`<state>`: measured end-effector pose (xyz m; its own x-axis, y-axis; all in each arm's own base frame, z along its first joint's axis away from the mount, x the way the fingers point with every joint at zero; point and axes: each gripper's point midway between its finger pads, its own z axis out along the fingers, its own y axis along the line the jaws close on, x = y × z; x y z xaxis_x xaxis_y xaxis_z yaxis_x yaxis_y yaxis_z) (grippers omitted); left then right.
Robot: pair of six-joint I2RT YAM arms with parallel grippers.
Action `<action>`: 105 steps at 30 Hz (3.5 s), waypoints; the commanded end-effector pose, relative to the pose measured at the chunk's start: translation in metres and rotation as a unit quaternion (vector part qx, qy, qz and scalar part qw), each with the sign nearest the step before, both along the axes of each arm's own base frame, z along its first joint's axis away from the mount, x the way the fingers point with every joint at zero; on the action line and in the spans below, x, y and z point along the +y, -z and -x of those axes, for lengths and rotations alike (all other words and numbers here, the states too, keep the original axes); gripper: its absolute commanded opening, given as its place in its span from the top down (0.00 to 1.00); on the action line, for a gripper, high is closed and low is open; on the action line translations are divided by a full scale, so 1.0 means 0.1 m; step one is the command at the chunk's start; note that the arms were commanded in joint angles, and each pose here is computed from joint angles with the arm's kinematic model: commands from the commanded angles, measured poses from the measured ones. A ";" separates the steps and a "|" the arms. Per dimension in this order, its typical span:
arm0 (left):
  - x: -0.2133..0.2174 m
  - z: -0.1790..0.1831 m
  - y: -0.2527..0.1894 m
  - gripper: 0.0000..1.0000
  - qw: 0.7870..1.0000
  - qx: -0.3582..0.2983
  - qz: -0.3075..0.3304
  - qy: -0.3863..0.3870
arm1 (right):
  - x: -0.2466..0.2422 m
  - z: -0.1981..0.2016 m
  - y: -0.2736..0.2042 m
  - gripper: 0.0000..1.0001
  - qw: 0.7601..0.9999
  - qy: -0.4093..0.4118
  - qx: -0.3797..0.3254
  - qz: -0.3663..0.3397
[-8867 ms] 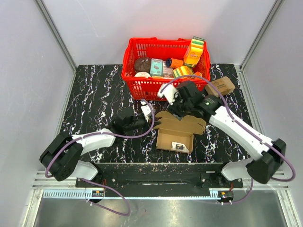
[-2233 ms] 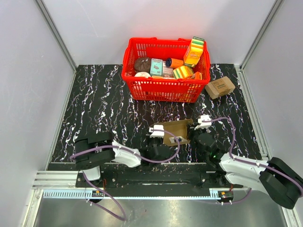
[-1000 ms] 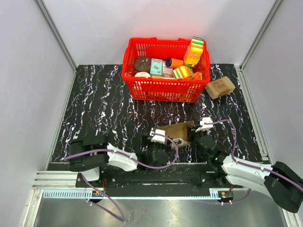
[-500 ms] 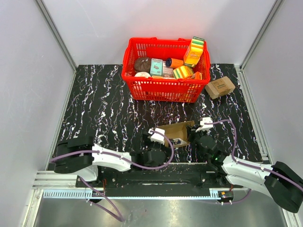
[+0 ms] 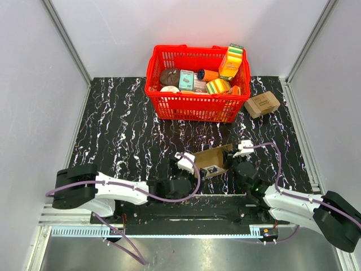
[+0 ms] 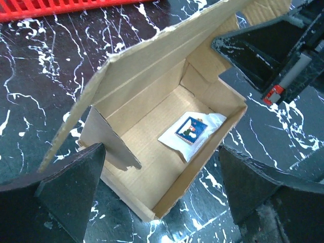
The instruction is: Fold the paper box
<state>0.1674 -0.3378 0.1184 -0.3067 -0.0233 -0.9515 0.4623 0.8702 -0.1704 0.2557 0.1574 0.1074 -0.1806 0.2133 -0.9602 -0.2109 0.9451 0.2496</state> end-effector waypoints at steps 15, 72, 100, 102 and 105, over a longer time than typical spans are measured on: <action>0.10 0.33 -0.08 0.01 0.994 0.050 0.057 0.083 | 0.03 -0.04 -0.15 0.99 0.999 0.007 -0.025 -0.024; -0.18 -0.70 -0.89 0.11 0.974 0.088 0.096 0.188 | 0.11 0.01 -0.09 0.98 0.999 -0.021 -0.023 -0.008; -0.42 -0.35 -0.62 0.17 0.968 0.096 0.044 0.229 | 0.09 0.03 -0.18 0.74 0.999 -0.020 -0.028 -0.019; -0.43 -0.34 -0.60 0.18 0.968 0.096 0.040 0.229 | 0.10 0.04 -0.21 0.70 0.999 -0.024 -0.029 -0.023; -0.43 -0.34 -0.57 0.18 0.969 0.097 0.035 0.226 | 0.10 0.07 -0.26 0.65 0.999 -0.029 -0.025 -0.031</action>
